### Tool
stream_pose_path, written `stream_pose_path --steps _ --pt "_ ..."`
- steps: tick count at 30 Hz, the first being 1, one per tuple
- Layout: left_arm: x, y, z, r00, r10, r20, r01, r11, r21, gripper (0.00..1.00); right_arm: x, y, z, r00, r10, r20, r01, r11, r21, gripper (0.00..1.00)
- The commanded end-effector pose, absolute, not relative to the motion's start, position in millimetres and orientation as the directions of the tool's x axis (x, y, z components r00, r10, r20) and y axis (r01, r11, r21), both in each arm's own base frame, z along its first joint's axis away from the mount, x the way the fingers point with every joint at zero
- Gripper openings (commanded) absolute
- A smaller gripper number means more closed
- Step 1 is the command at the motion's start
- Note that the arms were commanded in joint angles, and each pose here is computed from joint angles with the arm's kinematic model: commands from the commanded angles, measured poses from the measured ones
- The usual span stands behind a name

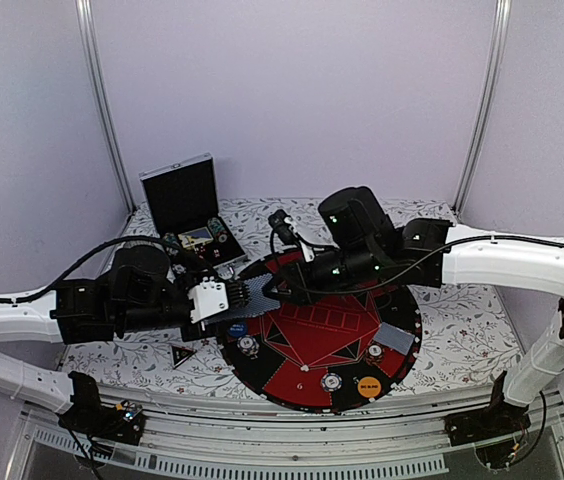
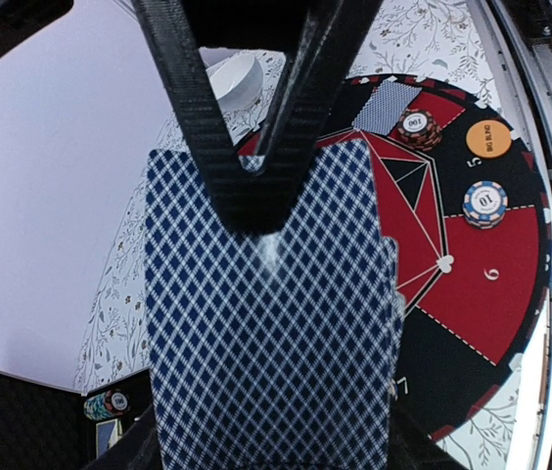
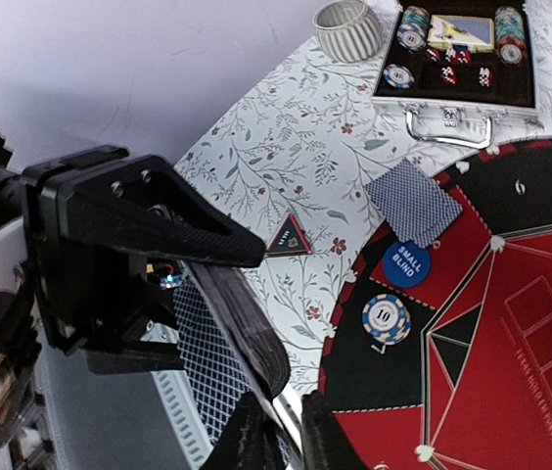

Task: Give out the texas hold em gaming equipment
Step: Pick up the poker card from the face-down deck piles, then distribute the poker card in the big blind area.

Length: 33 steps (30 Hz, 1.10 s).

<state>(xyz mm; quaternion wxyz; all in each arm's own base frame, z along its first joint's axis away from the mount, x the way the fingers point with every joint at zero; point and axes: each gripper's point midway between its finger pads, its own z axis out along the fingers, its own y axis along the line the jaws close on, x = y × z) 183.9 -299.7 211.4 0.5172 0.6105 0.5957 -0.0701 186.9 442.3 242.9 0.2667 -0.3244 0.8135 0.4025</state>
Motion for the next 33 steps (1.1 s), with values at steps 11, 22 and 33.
stream_pose_path --steps 11,22,33 --pt "188 -299 218 0.282 0.643 -0.712 0.791 0.264 0.552 0.56 193 415 276 -0.634 -0.231 -0.738 -0.734 0.482 0.479 0.02" --pt "189 -298 219 0.281 0.643 -0.712 0.788 0.269 0.554 0.56 219 338 301 -0.64 -0.07 -0.765 -0.663 0.553 0.504 0.02" --pt "187 -299 220 0.285 0.636 -0.717 0.793 0.264 0.549 0.56 225 170 131 -0.794 0.321 -0.516 -0.064 0.8 0.596 0.02"
